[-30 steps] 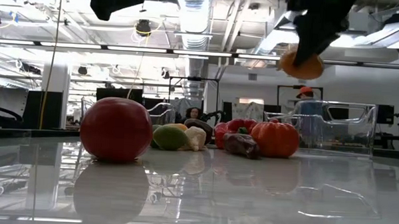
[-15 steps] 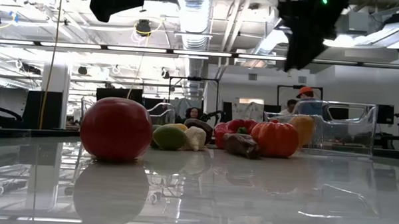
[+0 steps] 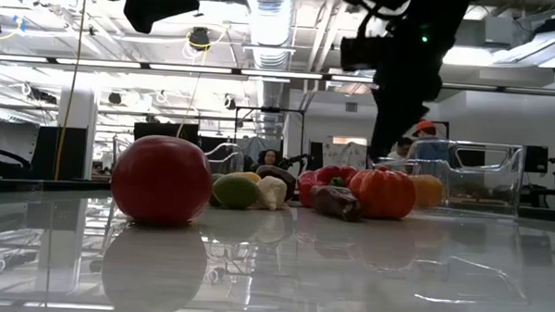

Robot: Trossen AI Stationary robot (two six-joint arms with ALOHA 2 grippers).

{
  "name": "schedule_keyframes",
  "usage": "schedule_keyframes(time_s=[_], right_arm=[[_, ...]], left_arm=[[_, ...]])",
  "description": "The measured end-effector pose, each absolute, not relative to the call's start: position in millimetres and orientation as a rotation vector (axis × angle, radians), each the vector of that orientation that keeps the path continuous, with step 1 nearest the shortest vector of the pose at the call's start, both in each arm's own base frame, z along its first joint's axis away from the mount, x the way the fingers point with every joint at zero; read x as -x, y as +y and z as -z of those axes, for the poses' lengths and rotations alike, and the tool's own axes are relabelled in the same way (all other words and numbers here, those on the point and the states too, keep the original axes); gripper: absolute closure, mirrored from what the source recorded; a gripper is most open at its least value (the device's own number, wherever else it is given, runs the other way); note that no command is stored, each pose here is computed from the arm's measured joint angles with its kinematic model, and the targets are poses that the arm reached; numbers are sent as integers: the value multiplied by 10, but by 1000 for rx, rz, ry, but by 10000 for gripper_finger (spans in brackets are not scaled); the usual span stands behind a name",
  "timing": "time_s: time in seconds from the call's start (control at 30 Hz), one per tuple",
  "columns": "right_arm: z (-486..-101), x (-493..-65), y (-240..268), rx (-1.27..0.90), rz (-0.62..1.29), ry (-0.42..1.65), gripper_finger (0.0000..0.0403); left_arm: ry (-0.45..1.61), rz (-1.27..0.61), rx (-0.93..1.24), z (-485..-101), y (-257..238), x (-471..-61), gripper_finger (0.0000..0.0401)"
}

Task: Sort produce into baskets
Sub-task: Put the orange pumpkin into the right transparent bin

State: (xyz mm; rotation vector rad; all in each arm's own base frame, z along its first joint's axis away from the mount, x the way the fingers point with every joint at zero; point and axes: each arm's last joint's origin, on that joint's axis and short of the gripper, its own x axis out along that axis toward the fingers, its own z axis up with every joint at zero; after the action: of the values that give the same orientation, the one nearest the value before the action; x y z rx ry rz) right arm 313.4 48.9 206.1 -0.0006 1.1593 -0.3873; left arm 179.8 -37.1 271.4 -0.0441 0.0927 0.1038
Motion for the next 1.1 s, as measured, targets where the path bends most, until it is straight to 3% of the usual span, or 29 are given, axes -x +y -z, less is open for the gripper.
schedule_keyframes(time_s=[0.4,0.67,0.87,1.1], right_arm=[[-1608,-3259,351,100,360,1370,33],[-1648,-3317,393,145,376,1391,107],[-2168,-3301,495,226,437,1316,110],[-2892,-2814,327,231,721,1161,93]], left_arm=[[105,-102,30,-2702,-372,-1797,63],[110,-102,28,-2698,-371,-1796,63],[112,-103,28,-2695,-371,-1796,63],[114,-103,29,-2694,-371,-1796,63]])
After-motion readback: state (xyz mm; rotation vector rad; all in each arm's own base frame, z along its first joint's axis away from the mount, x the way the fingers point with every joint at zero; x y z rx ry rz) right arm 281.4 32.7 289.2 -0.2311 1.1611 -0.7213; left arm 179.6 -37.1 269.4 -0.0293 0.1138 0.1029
